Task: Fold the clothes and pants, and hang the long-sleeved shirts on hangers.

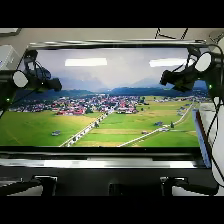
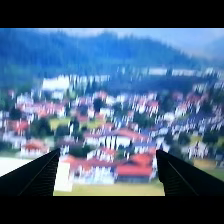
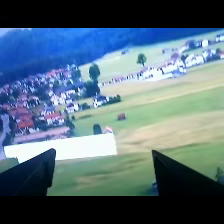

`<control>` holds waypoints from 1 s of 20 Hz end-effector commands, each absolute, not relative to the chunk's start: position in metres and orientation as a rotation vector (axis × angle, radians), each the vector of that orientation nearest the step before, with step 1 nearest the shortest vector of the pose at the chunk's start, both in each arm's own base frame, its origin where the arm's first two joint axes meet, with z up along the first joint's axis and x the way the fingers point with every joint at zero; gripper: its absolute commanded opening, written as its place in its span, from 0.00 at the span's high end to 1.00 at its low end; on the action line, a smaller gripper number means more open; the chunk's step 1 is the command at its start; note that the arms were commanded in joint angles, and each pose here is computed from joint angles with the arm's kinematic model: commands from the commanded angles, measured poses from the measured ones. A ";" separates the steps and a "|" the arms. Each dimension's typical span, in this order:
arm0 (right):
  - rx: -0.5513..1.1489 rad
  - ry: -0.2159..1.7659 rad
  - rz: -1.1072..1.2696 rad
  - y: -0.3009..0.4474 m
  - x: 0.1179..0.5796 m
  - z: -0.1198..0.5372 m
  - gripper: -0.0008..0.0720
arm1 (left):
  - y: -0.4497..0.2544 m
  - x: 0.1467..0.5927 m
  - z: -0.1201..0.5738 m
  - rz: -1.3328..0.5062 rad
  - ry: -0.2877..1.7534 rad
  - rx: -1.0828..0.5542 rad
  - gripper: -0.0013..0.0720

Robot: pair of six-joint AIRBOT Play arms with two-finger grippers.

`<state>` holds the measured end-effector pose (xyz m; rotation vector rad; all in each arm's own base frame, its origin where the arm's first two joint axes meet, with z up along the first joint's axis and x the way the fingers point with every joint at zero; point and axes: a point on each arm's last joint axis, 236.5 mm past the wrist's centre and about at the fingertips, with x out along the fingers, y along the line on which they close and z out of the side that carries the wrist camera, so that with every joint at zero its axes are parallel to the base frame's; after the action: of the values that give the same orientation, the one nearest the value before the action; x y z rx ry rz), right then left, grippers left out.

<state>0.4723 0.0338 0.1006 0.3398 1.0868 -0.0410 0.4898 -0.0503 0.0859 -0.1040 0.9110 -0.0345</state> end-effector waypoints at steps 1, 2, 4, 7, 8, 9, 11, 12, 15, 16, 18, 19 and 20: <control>0.347 0.894 -0.023 0.032 0.510 0.125 0.06 | -0.054 0.567 0.174 -0.066 0.402 -0.137 0.01; 0.350 0.852 -0.021 0.031 0.518 0.132 0.06 | -0.052 0.584 0.199 -0.070 0.258 -0.146 0.01; 0.356 0.780 -0.016 0.030 0.530 0.143 0.06 | -0.020 0.617 0.212 -0.019 0.125 -0.234 0.02; 0.357 0.755 -0.015 0.030 0.534 0.147 0.06 | 0.089 0.650 0.139 0.232 0.328 -0.671 0.01; 0.356 0.758 -0.015 0.030 0.534 0.147 0.06 | 0.129 0.647 0.105 0.343 0.414 -0.865 0.01; 0.356 0.771 -0.016 0.030 0.532 0.145 0.06 | 0.157 0.634 0.074 0.426 0.511 -1.014 0.01; 0.353 0.812 -0.018 0.031 0.525 0.138 0.06 | 0.188 0.600 0.021 0.503 0.685 -1.279 0.01; 0.351 0.834 -0.020 0.031 0.521 0.134 0.06 | 0.197 0.587 0.004 0.506 0.746 -1.332 0.01; 0.347 0.891 -0.023 0.032 0.511 0.126 0.06 | 0.213 0.579 -0.023 0.503 0.771 -1.297 0.01; 0.347 0.903 -0.023 0.032 0.509 0.124 0.06 | 0.215 0.584 -0.030 0.505 0.752 -1.314 0.01; 0.345 0.926 -0.025 0.033 0.504 0.121 0.06 | 0.213 0.604 -0.039 0.473 0.687 -1.381 0.01; 0.346 0.936 -0.025 0.033 0.503 0.119 0.06 | 0.211 0.614 -0.043 0.448 0.654 -1.393 0.01; 0.347 0.947 -0.024 0.034 0.501 0.118 0.06 | 0.209 0.624 -0.047 0.432 0.615 -1.409 0.01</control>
<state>0.5087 0.0318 0.1239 0.3453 0.9029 -0.0234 0.6033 0.2075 -0.0349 -1.3219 0.7000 0.4749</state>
